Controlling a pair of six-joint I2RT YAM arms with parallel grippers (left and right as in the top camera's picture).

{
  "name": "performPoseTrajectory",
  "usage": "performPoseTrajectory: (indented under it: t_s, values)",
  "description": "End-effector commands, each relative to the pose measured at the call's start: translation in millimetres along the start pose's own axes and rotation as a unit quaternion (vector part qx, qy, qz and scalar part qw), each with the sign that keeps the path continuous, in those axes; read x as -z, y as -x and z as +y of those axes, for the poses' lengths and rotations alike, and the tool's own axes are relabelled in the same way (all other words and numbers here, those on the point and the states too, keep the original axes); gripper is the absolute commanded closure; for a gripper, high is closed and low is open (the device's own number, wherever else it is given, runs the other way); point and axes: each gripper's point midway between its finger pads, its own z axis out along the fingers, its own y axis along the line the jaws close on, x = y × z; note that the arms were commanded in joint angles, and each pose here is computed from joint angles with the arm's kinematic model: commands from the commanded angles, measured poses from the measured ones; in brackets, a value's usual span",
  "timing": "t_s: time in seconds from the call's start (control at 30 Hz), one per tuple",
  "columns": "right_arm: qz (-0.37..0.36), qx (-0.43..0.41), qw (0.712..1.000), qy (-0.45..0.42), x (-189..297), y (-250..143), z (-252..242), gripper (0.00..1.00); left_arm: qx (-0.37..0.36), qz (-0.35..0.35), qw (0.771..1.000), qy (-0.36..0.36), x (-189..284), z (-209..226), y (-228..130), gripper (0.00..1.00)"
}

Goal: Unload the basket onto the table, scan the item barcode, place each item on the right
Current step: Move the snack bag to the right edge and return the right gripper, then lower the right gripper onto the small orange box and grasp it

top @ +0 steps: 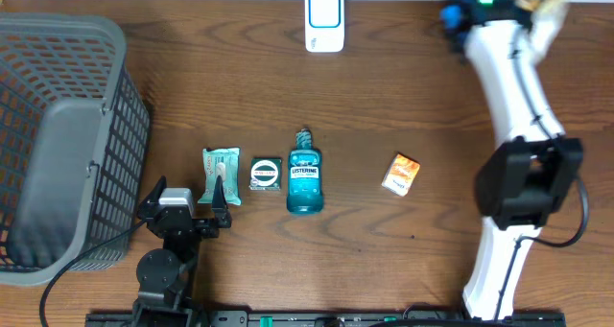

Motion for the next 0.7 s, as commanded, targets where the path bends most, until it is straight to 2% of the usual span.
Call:
performPoseTrajectory:
  t_s: [0.0,0.1,0.2,0.33,0.37,0.47,0.5,0.53,0.67]
  values:
    - [0.054,-0.004,0.996,-0.075,-67.9,-26.6,-42.7,0.99,-0.004,0.027,1.0,0.008,-1.3,3.6,-18.1,0.02]
    - [0.13,-0.04,0.987,-0.083,-141.1,-64.0,-72.6,0.99,-0.004,0.027,1.0,0.008,-1.3,3.6,-18.1,0.02]
    - [0.19,-0.076,0.978,-0.045,-181.6,-93.8,-80.1,0.99,-0.004,0.027,1.0,0.008,-1.3,3.6,-18.1,0.02]
    - [0.243,-0.121,0.962,0.001,-212.8,-120.1,-90.3,0.88,-0.004,0.027,1.0,0.008,-1.3,3.6,-18.1,0.02]
    - [0.248,-0.127,0.96,-0.003,-217.9,-123.1,-97.9,0.78,-0.004,0.027,1.0,0.008,-1.3,3.6,-18.1,0.02]
    - [0.245,-0.128,0.961,-0.024,-227.0,-122.8,-120.3,0.27,-0.004,0.027,1.0,0.008,-1.3,3.6,-18.1,0.02]
    - [0.241,-0.127,0.962,-0.032,-228.0,-119.4,-129.2,0.05,-0.004,0.027,1.0,0.008,-1.3,3.6,-18.1,0.02]
    - [0.238,-0.126,0.963,-0.032,-227.0,-115.7,-133.4,0.01,-0.004,0.027,1.0,0.008,-1.3,3.6,-18.1,0.02]
    - [0.211,-0.156,0.965,0.0,-208.0,-86.0,-144.2,0.01,-0.004,0.027,1.0,0.008,-1.3,3.6,-18.1,0.02]
